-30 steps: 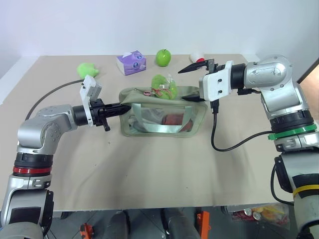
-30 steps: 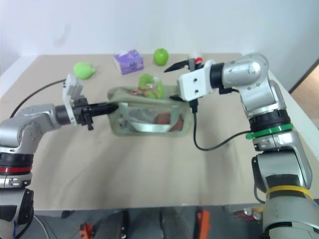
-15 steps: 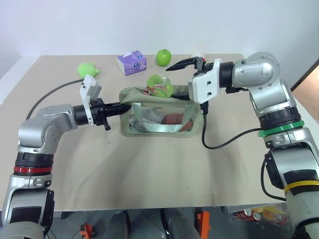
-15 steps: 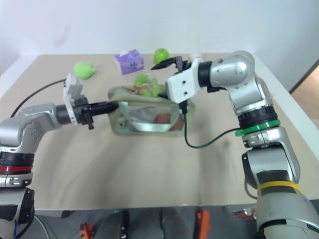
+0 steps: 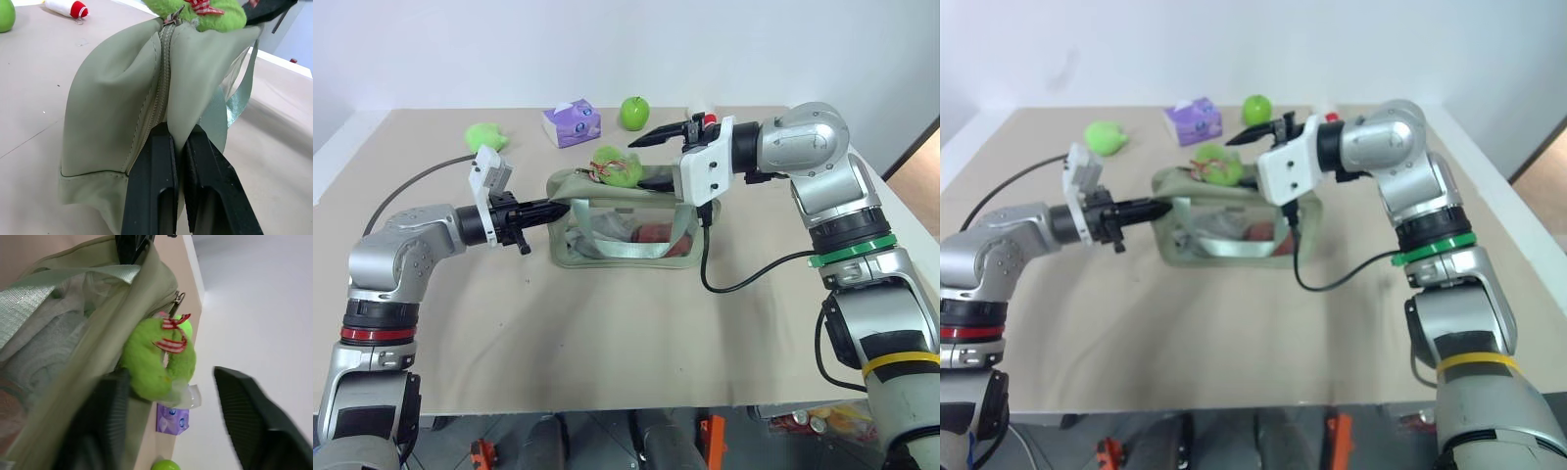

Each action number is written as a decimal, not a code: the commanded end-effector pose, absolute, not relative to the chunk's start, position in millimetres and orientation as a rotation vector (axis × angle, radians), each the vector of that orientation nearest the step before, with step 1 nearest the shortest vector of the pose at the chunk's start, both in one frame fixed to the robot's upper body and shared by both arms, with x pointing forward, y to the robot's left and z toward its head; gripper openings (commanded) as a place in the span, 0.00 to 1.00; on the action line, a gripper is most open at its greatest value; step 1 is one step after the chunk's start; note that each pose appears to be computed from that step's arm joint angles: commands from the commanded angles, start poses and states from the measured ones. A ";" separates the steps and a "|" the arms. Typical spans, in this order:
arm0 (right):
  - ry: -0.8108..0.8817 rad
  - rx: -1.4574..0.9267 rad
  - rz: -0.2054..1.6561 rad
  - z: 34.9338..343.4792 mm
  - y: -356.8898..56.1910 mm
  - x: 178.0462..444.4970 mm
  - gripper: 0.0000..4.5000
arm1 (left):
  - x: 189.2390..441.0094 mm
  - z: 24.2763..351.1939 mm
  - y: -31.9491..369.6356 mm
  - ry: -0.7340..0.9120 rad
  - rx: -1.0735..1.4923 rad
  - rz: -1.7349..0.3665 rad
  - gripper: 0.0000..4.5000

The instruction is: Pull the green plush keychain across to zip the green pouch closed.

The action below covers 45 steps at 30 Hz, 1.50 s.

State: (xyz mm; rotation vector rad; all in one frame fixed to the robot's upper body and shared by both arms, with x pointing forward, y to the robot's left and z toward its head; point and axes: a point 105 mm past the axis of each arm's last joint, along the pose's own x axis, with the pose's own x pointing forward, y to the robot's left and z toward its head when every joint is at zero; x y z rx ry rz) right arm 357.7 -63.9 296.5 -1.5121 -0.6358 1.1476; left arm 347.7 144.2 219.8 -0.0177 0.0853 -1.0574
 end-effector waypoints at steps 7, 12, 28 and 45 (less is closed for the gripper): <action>-0.663 -1.511 1.126 308.0 -62.5 359.5 0.01 | 343.6 238.7 146.2 -0.005 -0.014 -1.060 0.00; -0.657 -1.509 1.125 307.6 -64.1 360.7 0.01 | 344.0 238.8 146.0 -0.008 -0.016 -1.057 0.00; -0.613 -1.515 1.041 315.8 -81.5 370.1 0.01 | 346.2 237.3 143.1 -0.006 -0.022 -1.065 0.00; -0.501 -1.607 0.851 340.7 -143.7 370.5 0.01 | 350.0 237.1 141.3 0.003 -0.016 -1.083 0.00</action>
